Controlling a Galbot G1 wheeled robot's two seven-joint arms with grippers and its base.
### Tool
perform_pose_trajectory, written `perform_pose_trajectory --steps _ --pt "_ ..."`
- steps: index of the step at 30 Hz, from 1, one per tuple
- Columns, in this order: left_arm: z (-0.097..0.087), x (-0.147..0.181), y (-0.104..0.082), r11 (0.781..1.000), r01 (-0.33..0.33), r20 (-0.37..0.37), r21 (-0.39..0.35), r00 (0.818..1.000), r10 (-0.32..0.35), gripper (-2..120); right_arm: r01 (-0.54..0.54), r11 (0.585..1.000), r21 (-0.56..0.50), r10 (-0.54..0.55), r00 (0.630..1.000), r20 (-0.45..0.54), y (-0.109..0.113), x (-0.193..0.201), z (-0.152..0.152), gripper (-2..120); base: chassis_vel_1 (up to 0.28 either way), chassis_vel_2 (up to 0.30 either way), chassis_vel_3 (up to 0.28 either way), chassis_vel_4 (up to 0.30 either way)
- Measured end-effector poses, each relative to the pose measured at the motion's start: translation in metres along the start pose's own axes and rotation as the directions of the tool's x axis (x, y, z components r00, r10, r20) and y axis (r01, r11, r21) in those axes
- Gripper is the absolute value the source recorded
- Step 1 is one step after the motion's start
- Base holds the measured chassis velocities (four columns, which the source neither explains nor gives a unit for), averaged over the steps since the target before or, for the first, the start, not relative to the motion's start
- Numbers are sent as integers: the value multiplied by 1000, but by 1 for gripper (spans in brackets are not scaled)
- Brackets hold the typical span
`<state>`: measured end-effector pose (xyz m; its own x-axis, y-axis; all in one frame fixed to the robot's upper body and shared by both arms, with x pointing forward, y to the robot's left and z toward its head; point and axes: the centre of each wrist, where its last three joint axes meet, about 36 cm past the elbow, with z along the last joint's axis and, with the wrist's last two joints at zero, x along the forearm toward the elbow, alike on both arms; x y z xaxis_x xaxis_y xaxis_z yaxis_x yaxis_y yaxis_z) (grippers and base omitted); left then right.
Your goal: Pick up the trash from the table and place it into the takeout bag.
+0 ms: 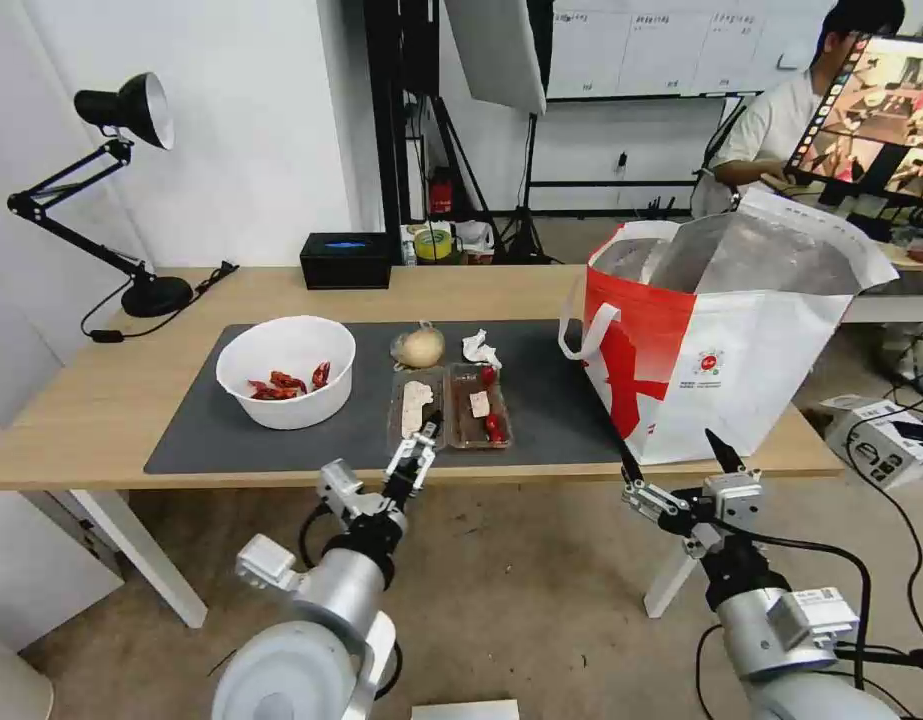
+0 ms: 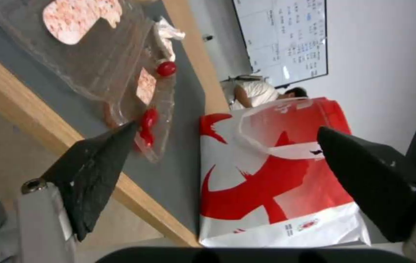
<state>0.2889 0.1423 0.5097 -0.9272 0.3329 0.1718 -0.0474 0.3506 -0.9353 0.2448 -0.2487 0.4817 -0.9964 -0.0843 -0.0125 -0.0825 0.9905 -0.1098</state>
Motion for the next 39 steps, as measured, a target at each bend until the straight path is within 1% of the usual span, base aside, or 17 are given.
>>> perform_pose_trajectory --steps 1,5,8,12,14,17,21,27,31,33,39 --pt "-1 -11 3 1000 3 -12 -17 1000 -3 100 -2 1000 4 2 1000 -1 -1 0 0 100 0 0 0 0" --pt "-2 -22 5 999 7 -23 -33 1000 -7 100 -5 1000 8 5 1000 -2 -1 0 1 100 0 0 0 0" --pt "-4 -37 9 998 27 -41 -59 999 -29 100 -11 1000 12 11 1000 -6 -1 1 4 100 0 0 0 0" --pt "-6 -46 12 997 34 -57 -70 998 -39 100 -15 1000 14 15 1000 -8 -1 1 6 100 0 0 0 0" --pt "-8 -53 15 995 45 -78 -87 996 -52 100 -17 1000 16 17 1000 -10 -2 0 7 100 0 0 0 0" --pt "-9 -59 19 993 60 -87 -102 994 -69 100 -19 1000 18 20 1000 -9 -2 0 9 100 0 0 0 0" --pt "-9 -65 23 991 75 -92 -112 992 -86 100 -22 1000 19 22 1000 -4 -2 -1 11 100 0 0 0 0" --pt "-10 -82 29 985 122 -95 -124 986 -134 100 -25 999 20 25 1000 0 -2 -3 14 100 0 0 0 0" --pt "-11 -87 30 983 137 -94 -126 984 -149 100 -25 999 20 25 1000 0 -2 -3 15 100 0 0 0 0" --pt "-12 -93 32 979 158 -93 -129 981 -171 100 -26 999 20 26 1000 1 -2 -4 15 100 0 0 0 0" --pt "-12 -99 34 976 178 -92 -127 977 -191 100 -27 999 20 27 1000 4 -2 -4 16 100 0 0 0 0"
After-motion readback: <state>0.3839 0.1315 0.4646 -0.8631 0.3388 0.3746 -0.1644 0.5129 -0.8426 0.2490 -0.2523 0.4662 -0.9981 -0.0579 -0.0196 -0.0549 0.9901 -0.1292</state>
